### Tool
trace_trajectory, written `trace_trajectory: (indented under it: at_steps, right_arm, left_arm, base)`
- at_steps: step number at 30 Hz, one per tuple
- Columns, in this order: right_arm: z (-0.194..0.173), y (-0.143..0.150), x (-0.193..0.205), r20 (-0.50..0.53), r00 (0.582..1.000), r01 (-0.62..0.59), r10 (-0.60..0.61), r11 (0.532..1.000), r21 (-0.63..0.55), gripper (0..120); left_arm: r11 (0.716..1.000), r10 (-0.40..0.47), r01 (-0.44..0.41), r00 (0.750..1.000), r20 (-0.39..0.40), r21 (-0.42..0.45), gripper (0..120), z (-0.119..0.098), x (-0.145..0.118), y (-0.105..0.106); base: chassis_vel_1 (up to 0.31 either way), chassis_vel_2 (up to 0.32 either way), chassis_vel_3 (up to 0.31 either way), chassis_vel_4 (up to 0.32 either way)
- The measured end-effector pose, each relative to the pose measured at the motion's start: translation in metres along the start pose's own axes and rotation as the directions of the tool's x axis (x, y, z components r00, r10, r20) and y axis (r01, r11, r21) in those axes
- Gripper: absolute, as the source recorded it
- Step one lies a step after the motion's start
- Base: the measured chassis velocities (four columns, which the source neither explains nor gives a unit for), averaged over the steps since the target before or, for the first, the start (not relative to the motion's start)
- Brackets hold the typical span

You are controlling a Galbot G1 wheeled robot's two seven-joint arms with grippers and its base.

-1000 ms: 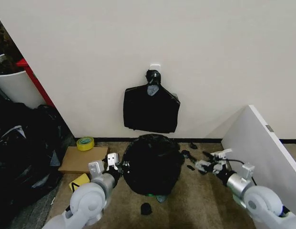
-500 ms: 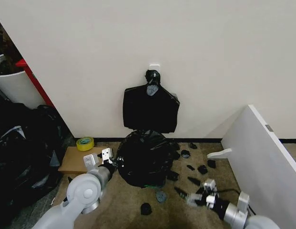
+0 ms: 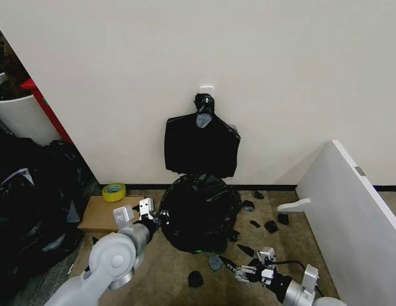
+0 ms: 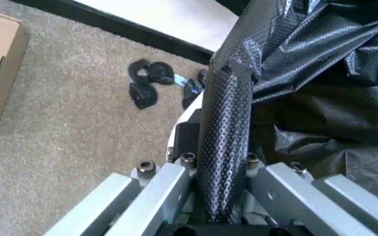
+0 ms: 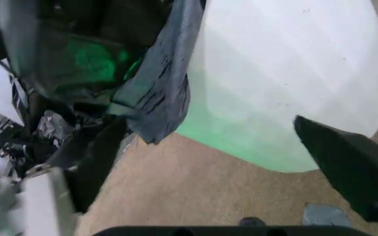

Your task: Place the garbage bag over the trash bin.

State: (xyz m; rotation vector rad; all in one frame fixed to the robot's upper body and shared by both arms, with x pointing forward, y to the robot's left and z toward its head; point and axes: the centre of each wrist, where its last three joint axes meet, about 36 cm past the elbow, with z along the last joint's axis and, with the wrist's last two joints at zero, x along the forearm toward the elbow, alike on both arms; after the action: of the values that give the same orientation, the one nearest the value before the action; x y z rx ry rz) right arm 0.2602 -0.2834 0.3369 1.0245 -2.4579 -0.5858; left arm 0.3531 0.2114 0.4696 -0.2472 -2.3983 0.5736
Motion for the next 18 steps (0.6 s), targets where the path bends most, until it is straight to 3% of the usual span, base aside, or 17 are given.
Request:
trace_trajectory:
  at_steps: [4, 6, 12, 18]
  right_arm:
    - [0.003, 0.003, -0.003, -0.006, 1.0, 0.006, -0.006, 1.0, -0.007, 75]
    - [0.004, 0.003, -0.003, -0.006, 1.0, 0.007, -0.007, 1.0, -0.008, 73]
    - [0.01, 0.004, -0.002, -0.001, 1.0, -0.004, 0.004, 1.0, -0.014, 46]
    - [0.014, 0.007, 0.0, 0.003, 1.0, 0.003, -0.003, 1.0, -0.01, 29]
  left_arm:
    - [1.0, 0.002, -0.002, 1.0, -0.001, -0.001, 1, 0.001, 0.001, -0.001]
    - [1.0, 0.002, -0.002, 1.0, -0.001, -0.002, 1, 0.001, 0.001, -0.001]
    - [1.0, 0.004, -0.004, 1.0, -0.005, -0.005, 1, 0.006, 0.004, -0.002]
    - [1.0, 0.007, -0.007, 1.0, -0.007, -0.007, 1, 0.01, 0.005, -0.002]
  base:
    - [0.0, 0.0, 0.0, 0.0]
    - [0.0, 0.0, 0.0, 0.0]
    - [0.0, 0.0, 0.0, 0.0]
    - [0.0, 0.0, 0.0, 0.0]
